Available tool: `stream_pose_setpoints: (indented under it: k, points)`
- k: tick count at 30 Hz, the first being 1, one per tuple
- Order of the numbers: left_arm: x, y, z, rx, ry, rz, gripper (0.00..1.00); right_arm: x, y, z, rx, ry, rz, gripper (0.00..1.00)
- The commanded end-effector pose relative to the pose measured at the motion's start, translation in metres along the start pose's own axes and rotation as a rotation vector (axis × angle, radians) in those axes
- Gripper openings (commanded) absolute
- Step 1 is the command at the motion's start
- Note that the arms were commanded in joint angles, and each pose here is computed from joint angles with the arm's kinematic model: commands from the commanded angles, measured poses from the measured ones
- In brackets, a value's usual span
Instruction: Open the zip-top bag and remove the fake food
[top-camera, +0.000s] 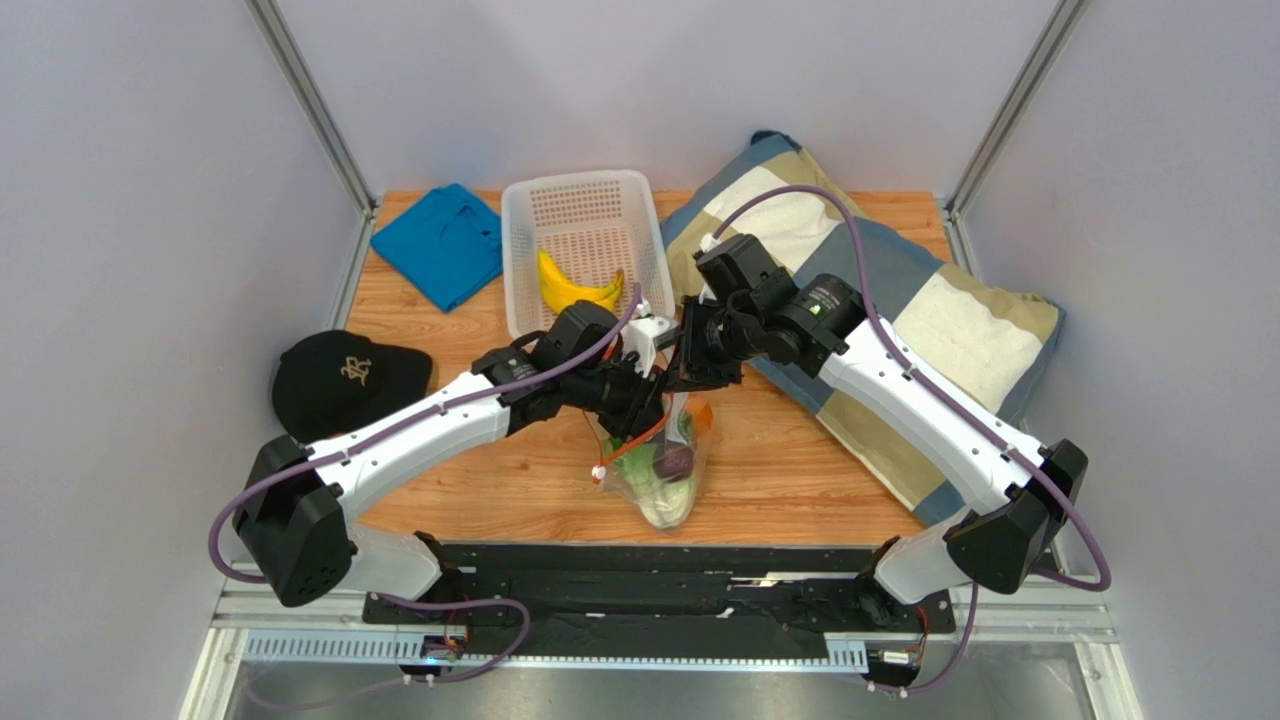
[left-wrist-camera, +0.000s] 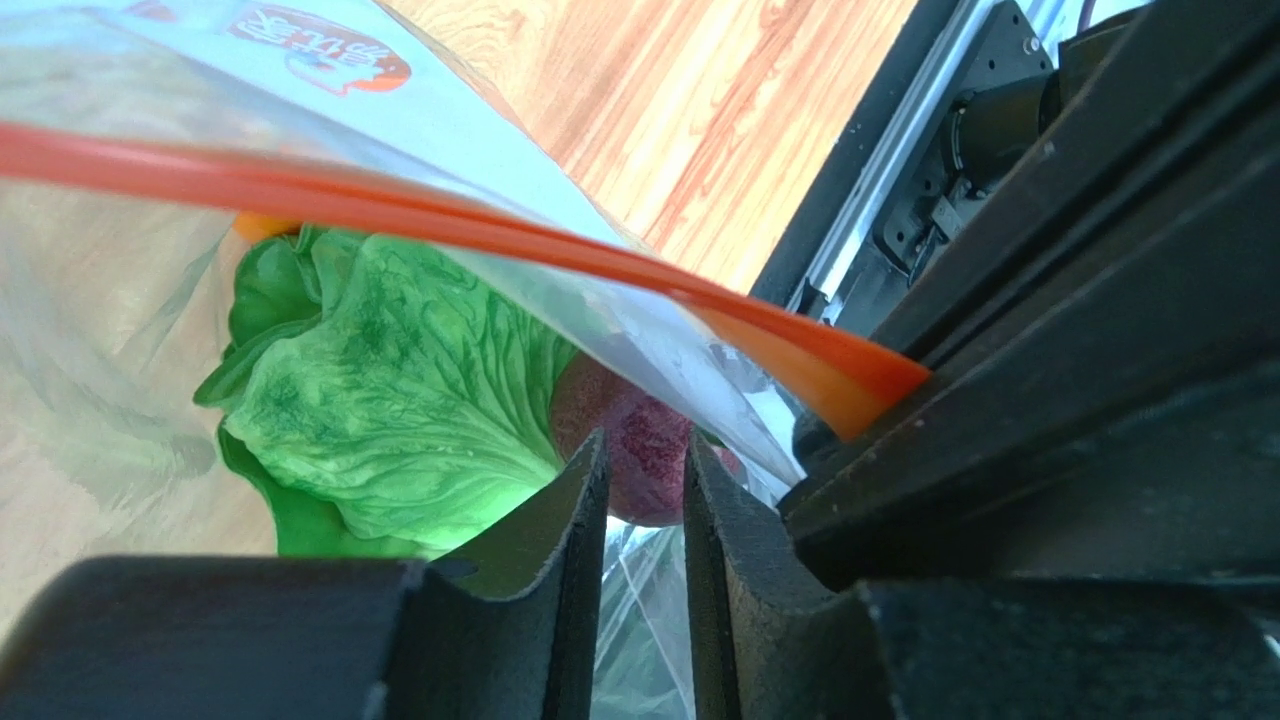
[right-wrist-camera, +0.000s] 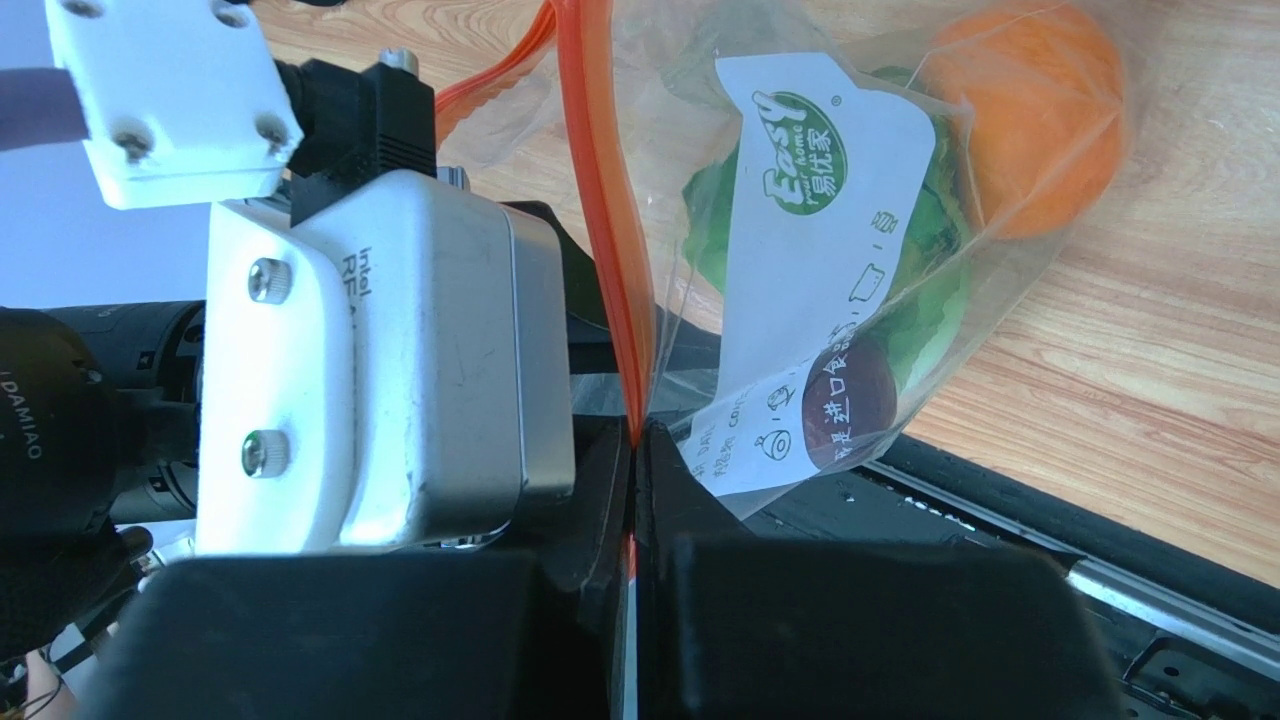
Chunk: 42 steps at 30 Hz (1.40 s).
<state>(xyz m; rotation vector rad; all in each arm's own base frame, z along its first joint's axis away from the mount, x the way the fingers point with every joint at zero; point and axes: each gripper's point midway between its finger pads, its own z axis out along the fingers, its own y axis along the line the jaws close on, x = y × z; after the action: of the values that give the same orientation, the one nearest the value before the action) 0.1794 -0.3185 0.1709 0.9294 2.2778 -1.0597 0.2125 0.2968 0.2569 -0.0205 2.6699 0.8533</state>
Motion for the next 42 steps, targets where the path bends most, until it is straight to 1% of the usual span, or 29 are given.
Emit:
stream_pose_setpoints:
  k: [1, 4, 7, 12, 13, 17, 21, 26, 29, 32, 33, 35, 36, 38, 41, 42]
  points:
    - [-0.012, -0.022, -0.001, 0.118, -0.056, 0.128, 0.32, -0.006, 0.014, -0.006, -0.069, -0.023, 0.012, 0.0]
    - [-0.005, -0.027, 0.0, 0.162, -0.035, 0.132, 0.36, -0.007, 0.012, -0.007, -0.069, -0.027, 0.013, 0.0]
    - [-0.001, -0.027, 0.001, 0.173, -0.022, 0.137, 0.36, -0.007, 0.009, -0.007, -0.066, -0.022, 0.018, 0.0]
    - [0.004, -0.038, 0.0, 0.251, -0.013, 0.157, 0.35, -0.009, 0.004, -0.007, -0.064, -0.022, 0.02, 0.0]
    - [0.006, -0.037, 0.0, 0.246, -0.006, 0.163, 0.41, -0.008, 0.005, -0.007, -0.067, -0.019, 0.021, 0.0]
    - [0.0, -0.037, 0.004, 0.251, -0.026, 0.156, 0.5, -0.01, 0.005, -0.009, -0.071, -0.021, 0.021, 0.0]
    - [-0.01, -0.04, 0.014, 0.275, -0.051, 0.112, 0.52, -0.011, 0.006, -0.01, -0.079, -0.019, 0.023, 0.0]
    - [-0.018, -0.03, 0.027, 0.221, -0.063, 0.09, 0.52, -0.013, 0.006, -0.011, -0.082, -0.019, 0.024, 0.0]
    - [-0.021, -0.027, 0.032, 0.209, -0.072, 0.069, 0.49, -0.012, 0.004, -0.009, -0.078, -0.009, 0.024, 0.0]
    - [-0.023, -0.019, 0.034, 0.154, -0.083, 0.058, 0.46, -0.012, 0.005, -0.01, -0.079, -0.007, 0.021, 0.0]
    - [-0.025, -0.014, 0.035, 0.12, -0.09, 0.046, 0.42, -0.011, 0.004, -0.01, -0.078, -0.006, 0.022, 0.0]
    - [-0.023, -0.008, 0.036, 0.089, -0.099, 0.028, 0.38, -0.012, 0.003, -0.011, -0.078, -0.008, 0.023, 0.0]
    - [-0.024, -0.006, 0.037, 0.08, -0.112, 0.019, 0.35, -0.012, 0.003, -0.01, -0.077, -0.005, 0.024, 0.0]
    - [-0.027, -0.006, 0.038, 0.078, -0.135, 0.012, 0.31, -0.012, 0.002, -0.01, -0.076, -0.005, 0.025, 0.0]
    - [-0.03, -0.006, 0.039, 0.079, -0.159, -0.001, 0.2, -0.011, 0.0, -0.011, -0.074, -0.006, 0.029, 0.0]
    - [-0.033, -0.007, 0.038, 0.083, -0.171, -0.007, 0.09, -0.011, 0.0, -0.011, -0.074, -0.006, 0.028, 0.0]
